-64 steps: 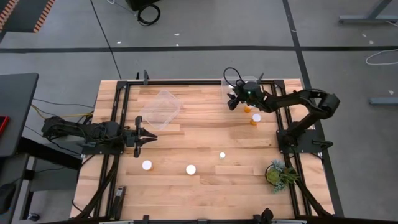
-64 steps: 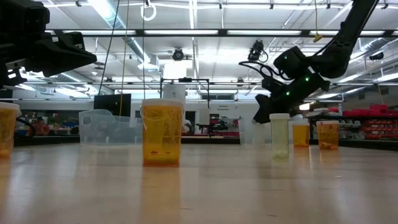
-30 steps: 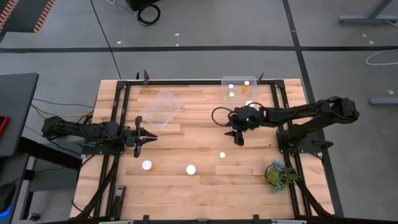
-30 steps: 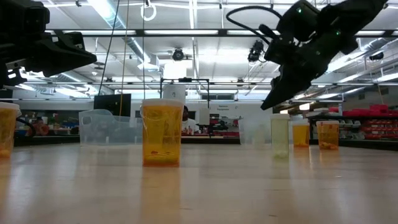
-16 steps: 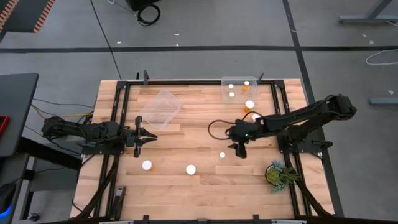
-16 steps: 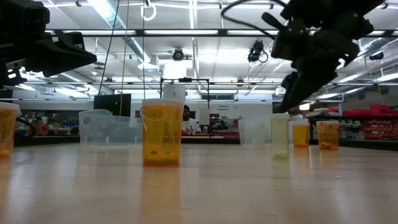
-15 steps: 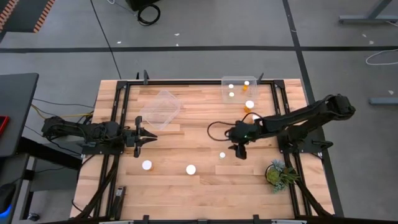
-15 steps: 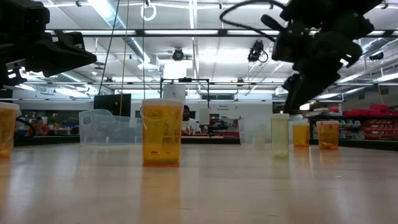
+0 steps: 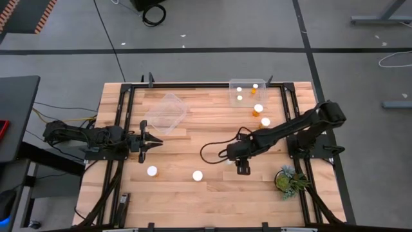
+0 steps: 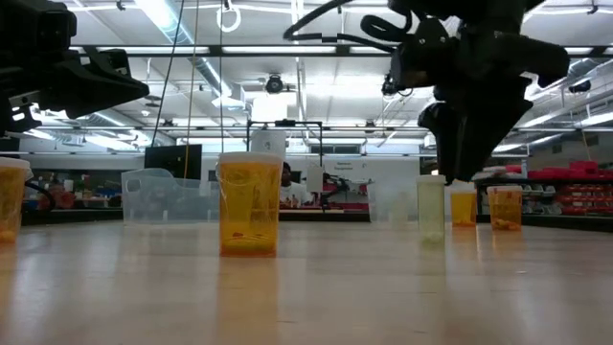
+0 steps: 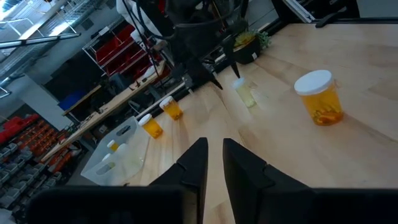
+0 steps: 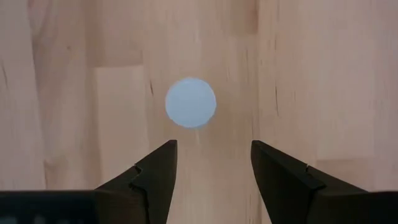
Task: Pick and place medicine bottles into bin by pill shape (circle, oval)
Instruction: Put the wide yellow pill bottle into the right transparent bin
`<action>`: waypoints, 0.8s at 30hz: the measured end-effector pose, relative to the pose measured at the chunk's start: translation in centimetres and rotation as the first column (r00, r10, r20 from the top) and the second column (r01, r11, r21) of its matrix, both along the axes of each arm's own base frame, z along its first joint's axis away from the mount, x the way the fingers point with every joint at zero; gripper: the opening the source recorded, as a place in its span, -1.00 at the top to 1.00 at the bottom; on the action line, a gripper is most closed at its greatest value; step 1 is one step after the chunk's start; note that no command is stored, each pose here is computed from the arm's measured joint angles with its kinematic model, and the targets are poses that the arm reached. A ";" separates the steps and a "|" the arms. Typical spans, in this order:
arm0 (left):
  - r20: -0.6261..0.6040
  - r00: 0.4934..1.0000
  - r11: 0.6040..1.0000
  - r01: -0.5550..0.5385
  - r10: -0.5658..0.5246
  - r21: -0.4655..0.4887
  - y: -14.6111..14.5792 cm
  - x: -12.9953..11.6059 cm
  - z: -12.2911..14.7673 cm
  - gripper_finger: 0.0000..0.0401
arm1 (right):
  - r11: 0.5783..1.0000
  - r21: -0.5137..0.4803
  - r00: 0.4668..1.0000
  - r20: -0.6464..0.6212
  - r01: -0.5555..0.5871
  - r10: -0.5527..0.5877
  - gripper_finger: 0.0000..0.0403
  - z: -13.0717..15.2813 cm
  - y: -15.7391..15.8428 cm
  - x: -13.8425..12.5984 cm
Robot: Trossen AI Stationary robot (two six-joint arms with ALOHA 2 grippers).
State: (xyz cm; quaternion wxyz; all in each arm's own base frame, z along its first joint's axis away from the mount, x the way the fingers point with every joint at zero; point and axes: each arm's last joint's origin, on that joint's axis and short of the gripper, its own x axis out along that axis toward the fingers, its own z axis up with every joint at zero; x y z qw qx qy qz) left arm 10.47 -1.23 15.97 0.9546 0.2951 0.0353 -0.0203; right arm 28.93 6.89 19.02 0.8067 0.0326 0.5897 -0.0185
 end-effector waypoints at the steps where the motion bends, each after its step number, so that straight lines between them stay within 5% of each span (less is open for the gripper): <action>1: 0.000 1.000 1.000 0.000 0.000 0.000 0.0 0.0 0.0 0.72 | 1.000 -0.013 1.000 -0.024 -0.003 0.003 -0.05 0.0 0.2 0.2; 12: 0.000 1.000 1.000 0.000 0.000 0.000 0.0 0.0 0.0 0.71 | 0.994 -0.058 0.991 -0.105 -0.091 0.084 -0.05 -0.9 2.0 2.6; 24: 0.000 1.000 1.000 0.000 0.000 0.000 0.0 0.0 0.0 0.74 | 0.991 -0.080 0.993 -0.043 -0.110 0.107 -0.10 -0.4 2.2 3.5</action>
